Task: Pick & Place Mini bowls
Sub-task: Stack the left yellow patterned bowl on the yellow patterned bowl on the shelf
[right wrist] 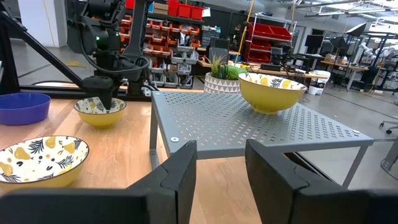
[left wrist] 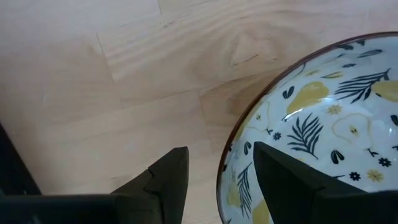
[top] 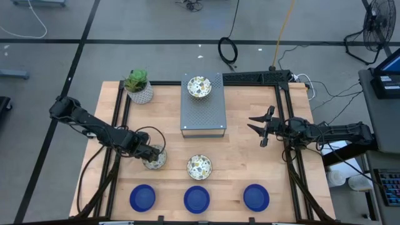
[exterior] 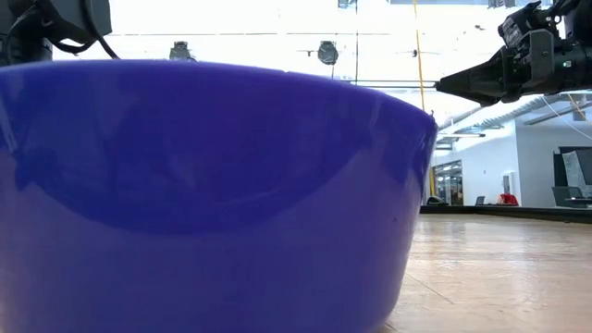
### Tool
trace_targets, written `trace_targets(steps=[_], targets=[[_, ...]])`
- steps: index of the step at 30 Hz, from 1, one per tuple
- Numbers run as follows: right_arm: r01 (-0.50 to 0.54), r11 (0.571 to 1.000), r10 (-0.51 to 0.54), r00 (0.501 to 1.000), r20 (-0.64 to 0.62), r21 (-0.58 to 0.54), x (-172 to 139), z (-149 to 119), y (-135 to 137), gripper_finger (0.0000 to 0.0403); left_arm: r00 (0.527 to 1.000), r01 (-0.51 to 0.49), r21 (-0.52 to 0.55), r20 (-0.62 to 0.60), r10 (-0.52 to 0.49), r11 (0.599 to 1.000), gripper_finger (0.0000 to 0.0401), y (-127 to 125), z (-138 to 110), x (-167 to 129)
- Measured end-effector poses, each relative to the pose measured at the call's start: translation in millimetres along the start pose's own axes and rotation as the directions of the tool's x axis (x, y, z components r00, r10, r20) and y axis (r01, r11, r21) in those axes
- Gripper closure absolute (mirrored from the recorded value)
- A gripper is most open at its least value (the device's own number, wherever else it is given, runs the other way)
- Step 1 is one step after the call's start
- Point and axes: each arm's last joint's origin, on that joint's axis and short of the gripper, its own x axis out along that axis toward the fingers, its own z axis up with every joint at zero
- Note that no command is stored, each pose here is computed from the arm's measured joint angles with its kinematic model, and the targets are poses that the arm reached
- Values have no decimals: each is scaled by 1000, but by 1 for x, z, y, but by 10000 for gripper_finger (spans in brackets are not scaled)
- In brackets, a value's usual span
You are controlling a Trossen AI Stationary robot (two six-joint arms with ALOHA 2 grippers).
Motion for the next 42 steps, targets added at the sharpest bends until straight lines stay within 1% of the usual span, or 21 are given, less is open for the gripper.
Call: trace_targets(steps=[4, 7, 22, 25, 30, 42], targets=[[0, 1000, 0, 1000, 0, 0, 0, 0, 0, 275, 1000, 2, 2, 15, -2, 1000, 219, 0, 0, 0], [0, 1000, 0, 1000, 0, 0, 0, 0, 0, 275, 1000, 2, 14, 16, -2, 1000, 219, 0, 0, 0], [0, 1000, 0, 1000, 0, -4, 0, 0, 0, 275, 1000, 2, 6, 3, -2, 1000, 219, 0, 1, -1], [0, 1000, 0, 1000, 0, -4, 0, 0, 0, 275, 1000, 13, -10, -17, -13, 1000, 219, 2, 3, -4], [0, 1000, 0, 1000, 0, -4, 0, 0, 0, 275, 996, 83, 0, -26, -83, 997, 219, 3, 4, -15], [0, 1000, 0, 1000, 0, -4, 0, 0, 0, 275, 996, 93, 5, -5, -93, 996, 219, 3, 2, -15]])
